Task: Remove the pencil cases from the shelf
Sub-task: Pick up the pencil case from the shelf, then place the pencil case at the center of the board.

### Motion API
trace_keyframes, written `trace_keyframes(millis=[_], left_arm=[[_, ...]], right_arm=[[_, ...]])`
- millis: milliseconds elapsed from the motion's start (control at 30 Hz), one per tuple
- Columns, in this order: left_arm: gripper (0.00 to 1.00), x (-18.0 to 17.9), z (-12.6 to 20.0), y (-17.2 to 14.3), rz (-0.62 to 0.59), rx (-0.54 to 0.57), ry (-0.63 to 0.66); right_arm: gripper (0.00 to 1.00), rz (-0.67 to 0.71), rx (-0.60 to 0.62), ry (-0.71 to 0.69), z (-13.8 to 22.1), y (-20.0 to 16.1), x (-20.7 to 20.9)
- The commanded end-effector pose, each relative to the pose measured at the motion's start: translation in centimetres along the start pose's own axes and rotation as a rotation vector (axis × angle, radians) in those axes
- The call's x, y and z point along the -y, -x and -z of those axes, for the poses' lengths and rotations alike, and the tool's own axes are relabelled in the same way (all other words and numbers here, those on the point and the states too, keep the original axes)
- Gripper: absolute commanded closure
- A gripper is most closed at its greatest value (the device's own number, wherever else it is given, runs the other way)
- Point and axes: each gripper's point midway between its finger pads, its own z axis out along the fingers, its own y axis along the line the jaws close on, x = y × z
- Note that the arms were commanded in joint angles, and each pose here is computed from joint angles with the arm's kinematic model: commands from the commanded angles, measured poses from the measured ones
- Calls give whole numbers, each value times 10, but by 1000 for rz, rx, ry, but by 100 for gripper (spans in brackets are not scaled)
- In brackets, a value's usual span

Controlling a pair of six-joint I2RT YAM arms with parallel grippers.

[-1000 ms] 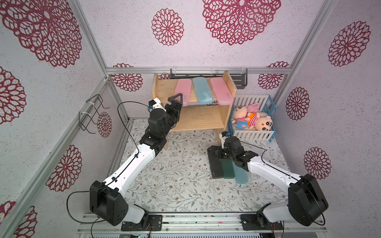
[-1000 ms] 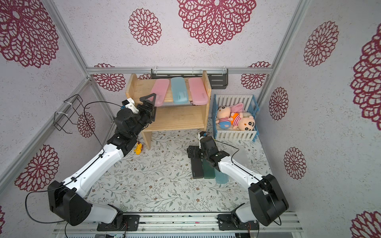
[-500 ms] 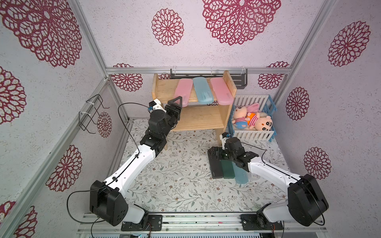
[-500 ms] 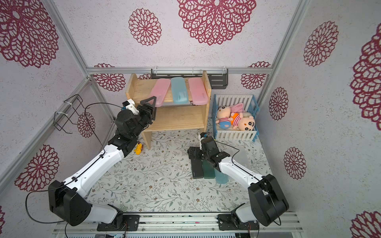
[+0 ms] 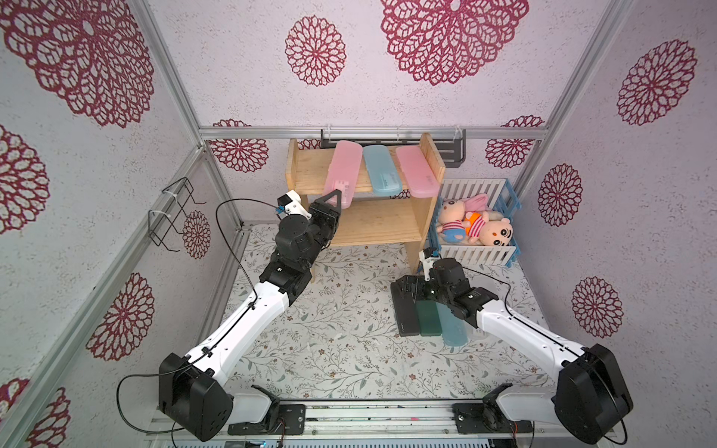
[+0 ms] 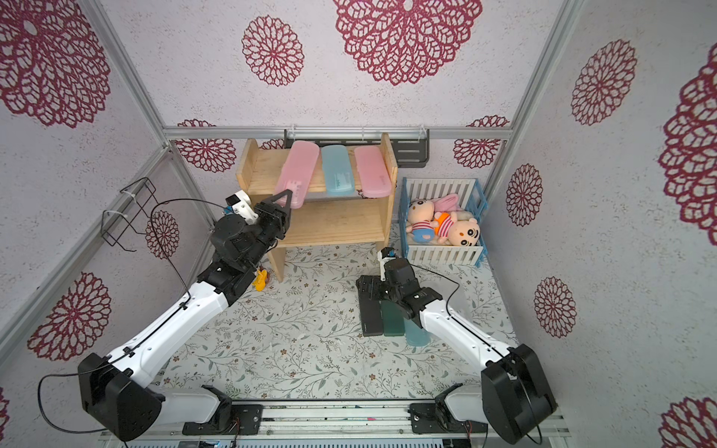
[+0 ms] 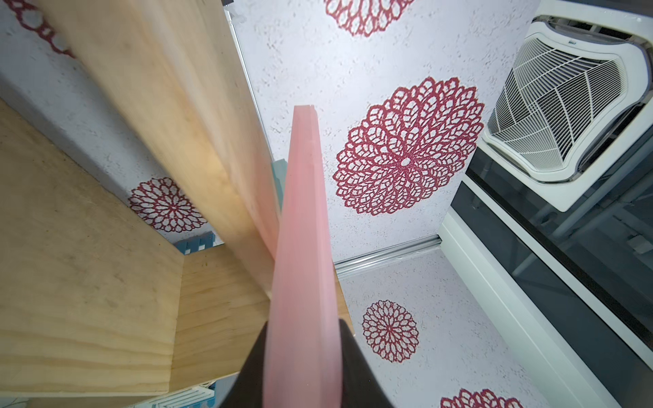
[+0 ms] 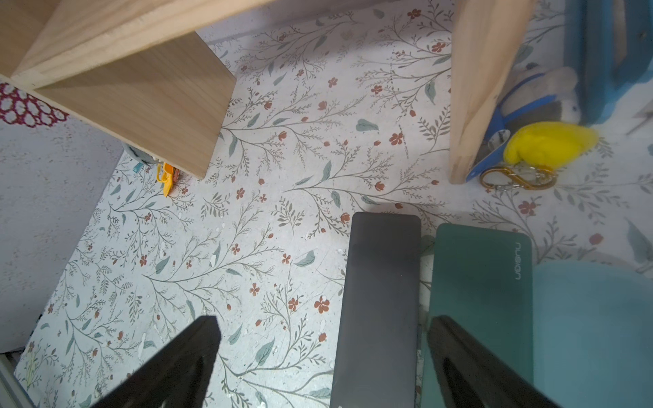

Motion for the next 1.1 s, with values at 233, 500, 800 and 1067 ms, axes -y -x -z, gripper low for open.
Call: trace_keyframes(millis=[233, 500, 800, 1067], left_arm=[[100, 10, 36, -4, -240, 19, -209], [100, 27, 109, -8, -579, 69, -354], [100, -20, 209, -6, -909, 137, -364], [100, -60, 259, 11, -924, 240, -302]], right_arm=[[1, 67, 205, 11, 68, 53, -15], [1, 117, 422, 69, 149, 96, -69], [1, 27, 532, 416, 194, 97, -170], [1, -31, 470, 697, 187, 92, -272]])
